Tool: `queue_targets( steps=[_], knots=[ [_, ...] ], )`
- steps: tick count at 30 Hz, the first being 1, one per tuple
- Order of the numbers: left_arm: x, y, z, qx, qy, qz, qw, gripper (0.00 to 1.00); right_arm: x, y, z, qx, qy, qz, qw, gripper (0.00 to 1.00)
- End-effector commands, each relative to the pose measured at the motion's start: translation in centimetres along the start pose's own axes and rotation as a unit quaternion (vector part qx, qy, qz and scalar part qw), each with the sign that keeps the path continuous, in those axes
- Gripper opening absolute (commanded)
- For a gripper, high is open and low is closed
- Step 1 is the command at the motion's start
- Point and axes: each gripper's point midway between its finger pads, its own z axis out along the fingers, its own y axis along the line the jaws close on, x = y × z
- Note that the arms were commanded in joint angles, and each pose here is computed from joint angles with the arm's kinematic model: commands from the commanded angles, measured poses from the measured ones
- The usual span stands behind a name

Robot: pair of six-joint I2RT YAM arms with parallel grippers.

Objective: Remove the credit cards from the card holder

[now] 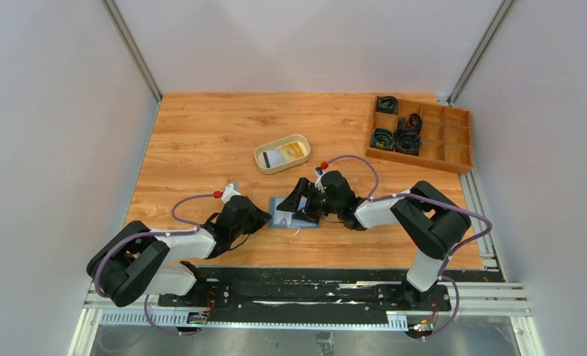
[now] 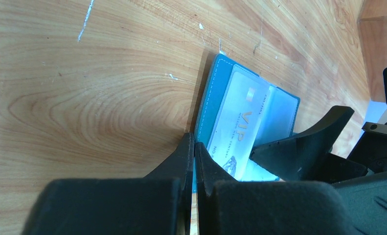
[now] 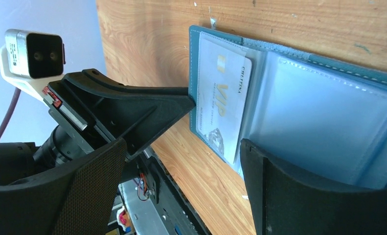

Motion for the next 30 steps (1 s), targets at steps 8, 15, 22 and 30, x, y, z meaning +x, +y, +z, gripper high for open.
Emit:
queue_targets(
  steps=[8, 15, 22, 30],
  knots=[
    [1.0, 4.5, -0.4, -0.074, 0.005, 0.032, 0.997, 0.0, -0.5, 0.6, 1.6, -0.036, 0.002, 0.059, 0.998, 0.89],
    [1.1, 4.5, -0.4, -0.075, 0.008, 0.033, 0.997, 0.0, -0.6, 2.5, 2.1, -0.081, 0.007, 0.058, 0.995, 0.88],
    [1.1, 4.7, -0.4, -0.077, 0.008, 0.033, 0.996, 0.0, -0.7, 6.0, 2.2, -0.134, 0.016, 0.009, 0.991, 0.86],
    [1.2, 5.0, -0.6, -0.078, 0.007, 0.032, 0.996, 0.0, -0.6, 5.7, 1.9, -0.129, 0.025, 0.01, 0.991, 0.83]
  ],
)
